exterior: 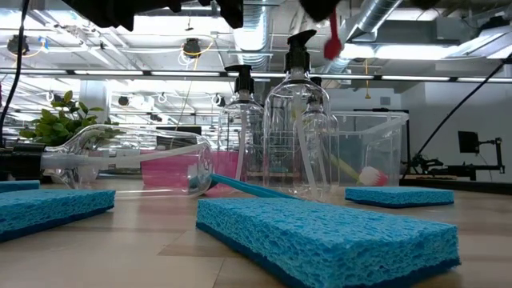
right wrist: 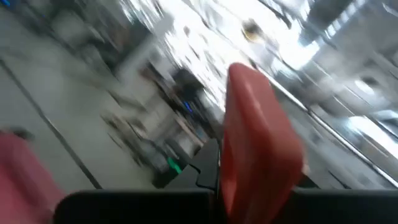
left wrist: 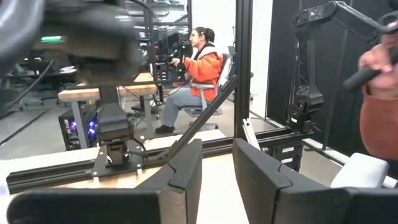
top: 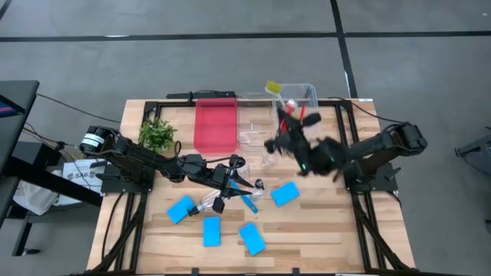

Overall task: Pick & Place Kitchen Sink Supplies
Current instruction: Put the orange kitchen brush into the white bin

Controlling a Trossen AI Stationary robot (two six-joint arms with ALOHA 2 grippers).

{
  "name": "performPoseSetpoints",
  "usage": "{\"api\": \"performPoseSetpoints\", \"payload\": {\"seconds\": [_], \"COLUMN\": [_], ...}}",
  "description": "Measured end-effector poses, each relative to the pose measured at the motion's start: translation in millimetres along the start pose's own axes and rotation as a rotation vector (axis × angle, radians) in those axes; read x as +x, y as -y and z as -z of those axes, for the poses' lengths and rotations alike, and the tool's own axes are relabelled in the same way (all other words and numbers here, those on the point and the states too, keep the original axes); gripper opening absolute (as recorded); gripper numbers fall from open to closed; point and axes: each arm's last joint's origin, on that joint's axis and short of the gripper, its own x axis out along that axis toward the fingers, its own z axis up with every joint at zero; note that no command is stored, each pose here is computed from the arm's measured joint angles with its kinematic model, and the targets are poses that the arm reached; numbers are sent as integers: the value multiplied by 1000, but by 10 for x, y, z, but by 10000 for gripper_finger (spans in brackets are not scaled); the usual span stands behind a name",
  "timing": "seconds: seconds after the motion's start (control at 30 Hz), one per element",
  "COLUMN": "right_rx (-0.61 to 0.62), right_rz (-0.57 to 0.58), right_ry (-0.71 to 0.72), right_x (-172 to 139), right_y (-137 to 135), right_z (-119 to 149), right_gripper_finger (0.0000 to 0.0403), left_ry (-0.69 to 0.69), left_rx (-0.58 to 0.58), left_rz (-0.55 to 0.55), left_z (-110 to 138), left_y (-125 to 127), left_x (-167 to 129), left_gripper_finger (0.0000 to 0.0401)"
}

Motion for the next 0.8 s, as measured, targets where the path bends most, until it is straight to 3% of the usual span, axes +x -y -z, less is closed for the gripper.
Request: {"api": "performPoseSetpoints", "payload": {"seconds": [0.27,0.43,0.57,0.8], "right_rx": [-42,32,184,294], "right_rz": [58,-94,-257,-290], "right_ry": [-183,-134,-112,-235], "right_x": [560,647,682,748], "right_y": [-87,-161,-61,312], "right_z": [414,547,632,849], "right_gripper_finger": [2,2,1,1], "left_ry": [-2,-6,-8,-9], "left_rx": [-1,-1,-1,-1], "left_rz": [0,0,1,1], "left_z": [2,6,8,8], "left_y": [0,0,1,1], "left_x": [0,0,0,0], "left_gripper_finger": [92,92,92,92]}}
